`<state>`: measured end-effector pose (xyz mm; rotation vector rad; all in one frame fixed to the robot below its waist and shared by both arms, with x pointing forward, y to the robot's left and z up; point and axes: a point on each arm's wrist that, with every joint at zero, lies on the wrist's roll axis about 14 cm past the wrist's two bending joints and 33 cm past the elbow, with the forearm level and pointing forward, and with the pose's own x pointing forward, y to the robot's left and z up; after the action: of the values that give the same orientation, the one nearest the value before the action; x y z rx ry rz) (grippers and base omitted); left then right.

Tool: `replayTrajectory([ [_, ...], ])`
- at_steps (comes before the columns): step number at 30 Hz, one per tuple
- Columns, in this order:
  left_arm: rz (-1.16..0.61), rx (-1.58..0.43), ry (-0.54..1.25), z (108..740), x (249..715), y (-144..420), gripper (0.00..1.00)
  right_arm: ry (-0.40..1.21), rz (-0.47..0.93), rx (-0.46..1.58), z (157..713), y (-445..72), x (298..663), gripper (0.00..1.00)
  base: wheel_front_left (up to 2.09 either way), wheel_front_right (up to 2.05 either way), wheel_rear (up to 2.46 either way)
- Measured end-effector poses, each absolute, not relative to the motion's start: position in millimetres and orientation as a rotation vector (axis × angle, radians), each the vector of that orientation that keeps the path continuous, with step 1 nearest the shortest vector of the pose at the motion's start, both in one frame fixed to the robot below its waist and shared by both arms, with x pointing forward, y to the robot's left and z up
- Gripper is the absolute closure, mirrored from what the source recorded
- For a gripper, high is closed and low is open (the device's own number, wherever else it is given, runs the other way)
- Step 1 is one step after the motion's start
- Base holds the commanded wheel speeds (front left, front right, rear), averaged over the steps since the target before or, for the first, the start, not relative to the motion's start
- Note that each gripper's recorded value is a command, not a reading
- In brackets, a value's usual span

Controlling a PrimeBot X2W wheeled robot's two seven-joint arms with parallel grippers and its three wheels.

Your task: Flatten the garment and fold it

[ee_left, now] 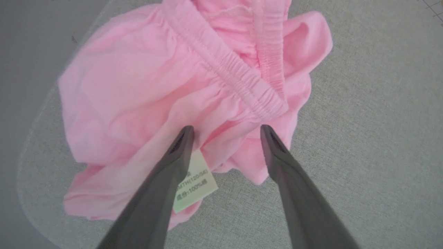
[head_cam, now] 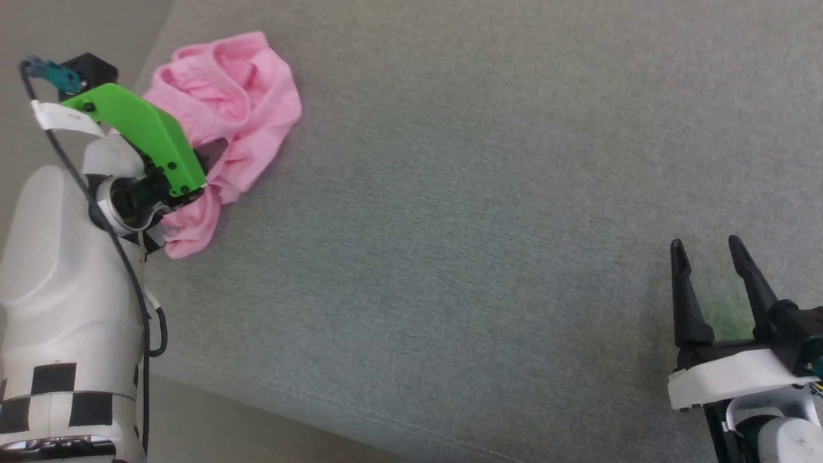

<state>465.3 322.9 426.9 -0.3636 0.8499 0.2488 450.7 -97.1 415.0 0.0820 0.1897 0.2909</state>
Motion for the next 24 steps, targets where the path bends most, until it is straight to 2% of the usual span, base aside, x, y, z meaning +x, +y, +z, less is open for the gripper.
replayTrajectory([
  [8, 0.233, -0.369, 0.958, 384.6, 471.0, 302.8, 0.00, 0.257, 0.257, 0.073, 388.5, -109.5, 452.3, 0.00, 0.00, 0.00, 0.00],
  [9, 0.235, -0.365, 0.945, 383.6, 473.4, 303.2, 0.56, 0.262, 0.256, 0.074, 386.1, -109.8, 452.3, 0.00, 0.00, 0.00, 0.00],
  [10, 0.238, -0.360, 0.919, 384.3, 476.6, 304.5, 1.00, 0.269, 0.256, 0.074, 383.9, -109.8, 452.3, 0.00, 0.00, 0.00, 0.00],
  [15, 0.237, -0.301, 0.781, 400.7, 486.2, 314.8, 1.00, 0.265, 0.267, 0.077, 386.6, -105.6, 451.6, 0.00, 0.00, 0.00, 0.00],
  [18, 0.224, -0.230, 0.653, 430.8, 497.8, 324.3, 1.00, 0.254, 0.272, 0.088, 392.2, -103.4, 449.9, 0.00, 0.00, 0.00, 0.00],
  [24, 0.118, -0.119, 0.322, 536.9, 536.3, 314.2, 1.00, 0.216, 0.273, 0.130, 408.0, -100.9, 440.3, 0.00, 0.00, 0.00, 0.00],
])
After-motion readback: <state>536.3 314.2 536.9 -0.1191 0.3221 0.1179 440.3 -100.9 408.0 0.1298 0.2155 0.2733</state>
